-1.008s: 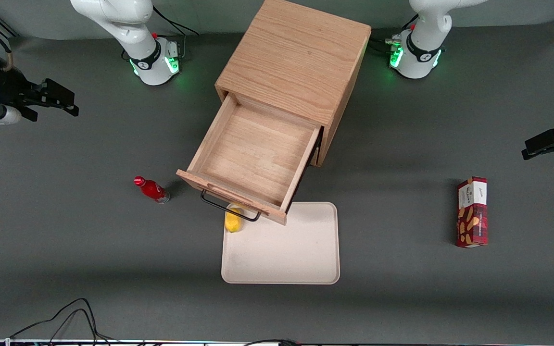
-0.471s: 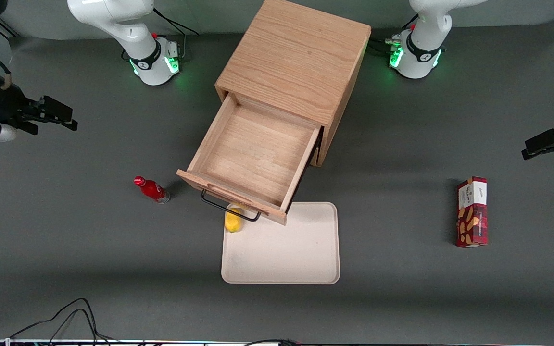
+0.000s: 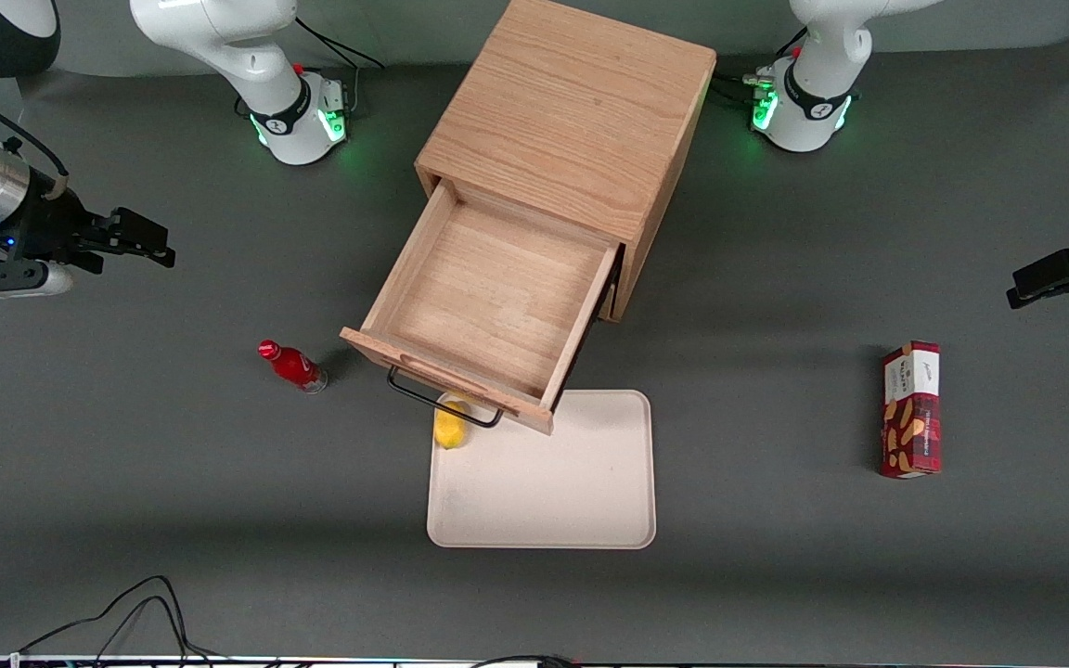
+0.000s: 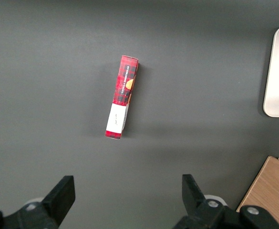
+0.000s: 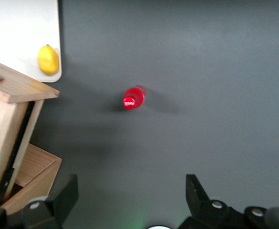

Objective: Open upper drawer

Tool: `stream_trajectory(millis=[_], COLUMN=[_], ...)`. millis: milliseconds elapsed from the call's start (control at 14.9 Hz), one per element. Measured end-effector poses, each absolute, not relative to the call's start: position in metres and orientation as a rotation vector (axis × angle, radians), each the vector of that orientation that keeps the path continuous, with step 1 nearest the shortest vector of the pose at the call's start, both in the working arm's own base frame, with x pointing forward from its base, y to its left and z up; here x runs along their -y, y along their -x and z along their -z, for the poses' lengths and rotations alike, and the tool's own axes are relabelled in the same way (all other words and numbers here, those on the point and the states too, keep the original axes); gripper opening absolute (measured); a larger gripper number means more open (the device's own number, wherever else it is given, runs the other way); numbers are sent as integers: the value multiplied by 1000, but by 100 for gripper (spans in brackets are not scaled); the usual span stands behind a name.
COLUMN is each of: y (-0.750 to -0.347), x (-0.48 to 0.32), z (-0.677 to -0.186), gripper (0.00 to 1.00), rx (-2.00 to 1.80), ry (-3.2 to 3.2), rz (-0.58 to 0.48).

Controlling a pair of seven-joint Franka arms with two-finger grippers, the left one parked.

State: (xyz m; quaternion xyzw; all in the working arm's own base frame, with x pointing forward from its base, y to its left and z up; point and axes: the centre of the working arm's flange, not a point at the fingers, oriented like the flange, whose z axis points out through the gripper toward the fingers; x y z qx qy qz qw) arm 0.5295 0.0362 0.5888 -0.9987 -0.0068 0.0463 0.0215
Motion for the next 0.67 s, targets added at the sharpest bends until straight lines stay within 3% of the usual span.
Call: stream_trajectory(millis=[672], y=[-514], x=[-27], z=[-590], gripper=[100], rx=[-1], ry=[3110], rz=[-155])
